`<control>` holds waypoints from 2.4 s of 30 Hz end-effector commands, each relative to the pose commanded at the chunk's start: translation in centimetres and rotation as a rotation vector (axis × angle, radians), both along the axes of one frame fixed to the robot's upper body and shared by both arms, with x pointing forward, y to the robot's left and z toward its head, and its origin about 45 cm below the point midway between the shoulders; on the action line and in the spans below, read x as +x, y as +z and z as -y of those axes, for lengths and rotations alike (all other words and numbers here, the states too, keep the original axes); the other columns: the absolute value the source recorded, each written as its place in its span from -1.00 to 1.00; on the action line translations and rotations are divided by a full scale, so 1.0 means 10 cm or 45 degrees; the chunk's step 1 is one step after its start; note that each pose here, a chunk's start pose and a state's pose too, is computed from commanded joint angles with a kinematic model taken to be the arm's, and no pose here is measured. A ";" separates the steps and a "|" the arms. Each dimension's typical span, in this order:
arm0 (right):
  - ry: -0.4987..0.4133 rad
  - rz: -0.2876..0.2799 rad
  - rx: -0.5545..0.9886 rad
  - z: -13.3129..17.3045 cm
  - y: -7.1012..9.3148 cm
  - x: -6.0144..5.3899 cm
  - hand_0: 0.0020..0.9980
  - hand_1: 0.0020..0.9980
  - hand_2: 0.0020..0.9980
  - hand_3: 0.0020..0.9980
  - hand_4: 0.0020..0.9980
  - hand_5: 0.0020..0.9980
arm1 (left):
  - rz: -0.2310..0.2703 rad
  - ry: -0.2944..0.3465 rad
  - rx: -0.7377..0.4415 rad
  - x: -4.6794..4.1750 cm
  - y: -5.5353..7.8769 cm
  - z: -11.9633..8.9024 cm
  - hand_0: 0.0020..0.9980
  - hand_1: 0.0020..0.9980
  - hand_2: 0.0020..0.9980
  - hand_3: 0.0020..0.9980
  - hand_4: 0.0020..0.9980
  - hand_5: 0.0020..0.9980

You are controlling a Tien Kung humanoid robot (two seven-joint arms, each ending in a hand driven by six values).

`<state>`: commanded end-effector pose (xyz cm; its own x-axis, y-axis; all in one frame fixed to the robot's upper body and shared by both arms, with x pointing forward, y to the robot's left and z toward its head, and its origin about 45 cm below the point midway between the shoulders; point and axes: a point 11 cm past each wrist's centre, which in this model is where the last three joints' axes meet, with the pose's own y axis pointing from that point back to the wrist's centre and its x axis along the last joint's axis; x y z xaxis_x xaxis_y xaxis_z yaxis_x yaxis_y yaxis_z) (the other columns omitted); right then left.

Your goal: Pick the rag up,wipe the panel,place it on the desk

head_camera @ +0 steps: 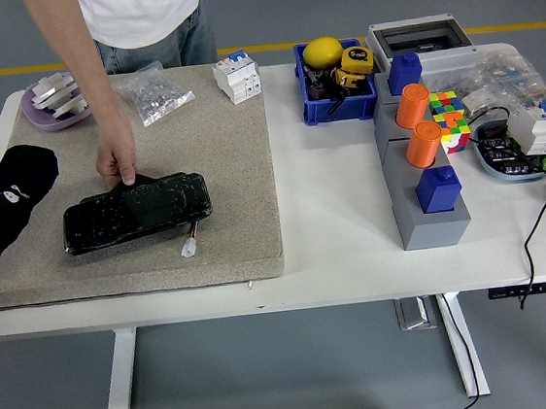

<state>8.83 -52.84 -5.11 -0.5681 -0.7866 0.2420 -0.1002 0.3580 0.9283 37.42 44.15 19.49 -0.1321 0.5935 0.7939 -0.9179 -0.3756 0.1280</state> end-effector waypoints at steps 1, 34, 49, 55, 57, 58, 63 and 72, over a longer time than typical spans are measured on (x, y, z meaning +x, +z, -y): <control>0.000 -0.001 -0.001 0.01 0.00 -0.01 0.52 -0.43 0.31 0.23 1.00 0.12 | 0.007 -0.007 -0.008 -0.026 0.00 0.03 -0.59 -0.57 0.21 0.07 -0.58 -1.00; -0.003 -0.032 0.007 0.04 0.00 -0.12 0.52 -0.43 0.31 0.23 1.00 0.12 | -0.016 -0.212 -0.101 -0.256 -0.29 0.80 -0.59 -0.61 0.21 0.07 -0.66 -1.00; -0.001 -0.033 0.010 0.03 0.00 -0.12 0.52 -0.43 0.31 0.23 1.00 0.12 | -0.070 -0.329 -0.176 -0.162 -0.45 1.23 -0.59 -0.61 0.20 0.07 -0.67 -1.00; 0.003 -0.038 0.011 0.03 0.00 -0.12 0.52 -0.43 0.31 0.23 1.00 0.12 | -0.059 -0.392 -0.183 -0.085 -0.43 1.45 -0.59 -0.61 0.20 0.07 -0.67 -1.00; 0.005 -0.039 0.012 0.03 0.00 -0.12 0.52 -0.43 0.31 0.23 1.00 0.12 | -0.063 -0.410 -0.184 -0.069 -0.43 1.51 -0.59 -0.61 0.20 0.06 -0.68 -1.00; 0.006 -0.039 0.012 0.03 0.00 -0.12 0.52 -0.43 0.31 0.23 1.00 0.12 | -0.062 -0.416 -0.184 -0.065 -0.43 1.53 -0.59 -0.61 0.20 0.06 -0.68 -1.00; 0.011 -0.042 0.012 0.03 0.00 -0.12 0.51 -0.43 0.31 0.24 1.00 0.12 | -0.074 -0.448 -0.193 -0.043 -0.45 1.67 -0.59 -0.61 0.20 0.07 -0.68 -1.00; 0.014 -0.038 0.013 0.03 0.00 -0.11 0.51 -0.43 0.31 0.23 1.00 0.12 | -0.089 -0.514 -0.190 0.023 -0.46 1.94 -0.59 -0.61 0.20 0.07 -0.67 -1.00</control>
<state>7.75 -53.10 -5.15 -0.5522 -0.7951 0.2508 -0.0758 0.3475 0.9346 37.65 24.76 14.93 0.1852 0.6957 0.6941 -0.9746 0.0393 0.2207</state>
